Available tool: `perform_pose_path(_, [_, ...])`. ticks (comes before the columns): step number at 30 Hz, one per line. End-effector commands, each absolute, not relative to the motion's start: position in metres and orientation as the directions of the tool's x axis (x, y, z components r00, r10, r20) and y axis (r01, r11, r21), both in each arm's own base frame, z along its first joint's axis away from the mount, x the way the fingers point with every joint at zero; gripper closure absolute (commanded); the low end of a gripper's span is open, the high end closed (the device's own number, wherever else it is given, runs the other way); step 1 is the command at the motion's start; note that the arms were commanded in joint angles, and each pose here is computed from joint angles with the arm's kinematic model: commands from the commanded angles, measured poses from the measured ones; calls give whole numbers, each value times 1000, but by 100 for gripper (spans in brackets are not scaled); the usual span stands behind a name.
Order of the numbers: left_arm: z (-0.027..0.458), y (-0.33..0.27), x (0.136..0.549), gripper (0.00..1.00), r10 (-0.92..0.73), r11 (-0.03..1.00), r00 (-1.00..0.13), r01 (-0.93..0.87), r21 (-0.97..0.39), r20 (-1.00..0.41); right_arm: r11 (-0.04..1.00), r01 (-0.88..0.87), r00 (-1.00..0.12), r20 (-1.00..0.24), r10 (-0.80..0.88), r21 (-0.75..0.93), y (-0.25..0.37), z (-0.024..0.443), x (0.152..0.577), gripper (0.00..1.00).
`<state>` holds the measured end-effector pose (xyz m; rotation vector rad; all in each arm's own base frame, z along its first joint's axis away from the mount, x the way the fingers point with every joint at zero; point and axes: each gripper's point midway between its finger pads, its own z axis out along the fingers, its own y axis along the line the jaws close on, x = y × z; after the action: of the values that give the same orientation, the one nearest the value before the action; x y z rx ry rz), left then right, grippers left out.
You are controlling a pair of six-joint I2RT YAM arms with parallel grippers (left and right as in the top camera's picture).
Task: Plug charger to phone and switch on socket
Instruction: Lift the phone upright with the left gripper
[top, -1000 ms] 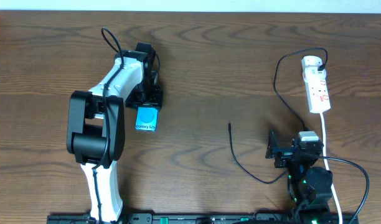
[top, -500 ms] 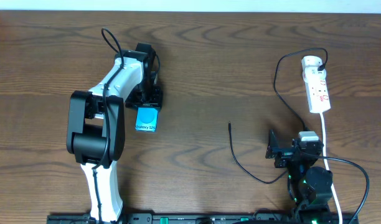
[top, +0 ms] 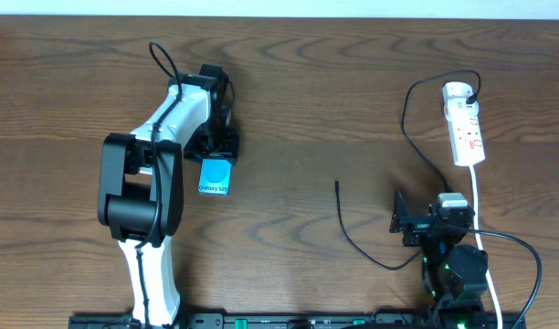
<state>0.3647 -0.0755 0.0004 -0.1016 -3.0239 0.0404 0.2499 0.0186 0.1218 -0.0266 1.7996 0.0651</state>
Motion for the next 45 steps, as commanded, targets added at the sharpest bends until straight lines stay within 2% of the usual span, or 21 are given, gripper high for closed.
perform_pose_path(1, [10,-75,361,93,66,997,-991,62,-39,116,998,-52,-227,-974,7,19,17,122,250,1])
perform_pose_path(7, [46,-90,369,93,64,990,-997,57,-126,49,998,-52,-227,-974,7,19,17,122,250,1])
perform_pose_path(12, [94,-119,377,93,41,953,-998,55,-297,-51,998,-52,-227,-974,7,19,17,122,250,1])
perform_pose_path(19, [158,-138,387,93,-190,859,-976,-114,-500,-102,998,-52,-227,-974,7,19,17,122,250,1])
perform_pose_path(23, [189,-140,388,93,-368,705,-930,-297,-643,27,998,-52,-226,-974,7,19,17,122,250,1])
perform_pose_path(27, [212,-137,388,93,-479,475,-834,-509,-718,275,998,-52,-227,-974,7,19,17,122,250,1])
perform_pose_path(31, [238,-134,387,93,-473,242,-715,-667,-704,515,998,-52,-227,-974,7,19,17,122,250,1])
perform_pose_path(35, [268,-133,383,93,-363,42,-574,-797,-603,734,998,-52,-227,-974,7,19,17,122,250,1])
perform_pose_path(39, [294,-134,376,93,-219,-46,-506,-849,-527,834,998,-52,-226,-974,7,19,17,122,250,1])
perform_pose_path(42, [313,-135,370,93,-104,-76,-515,-849,-523,851,998,-52,-227,-974,7,19,18,122,250,1])
perform_pose_path(45, [314,-134,371,93,-107,-78,-523,-843,-532,845,998,-52,-226,-974,7,19,17,122,250,1])
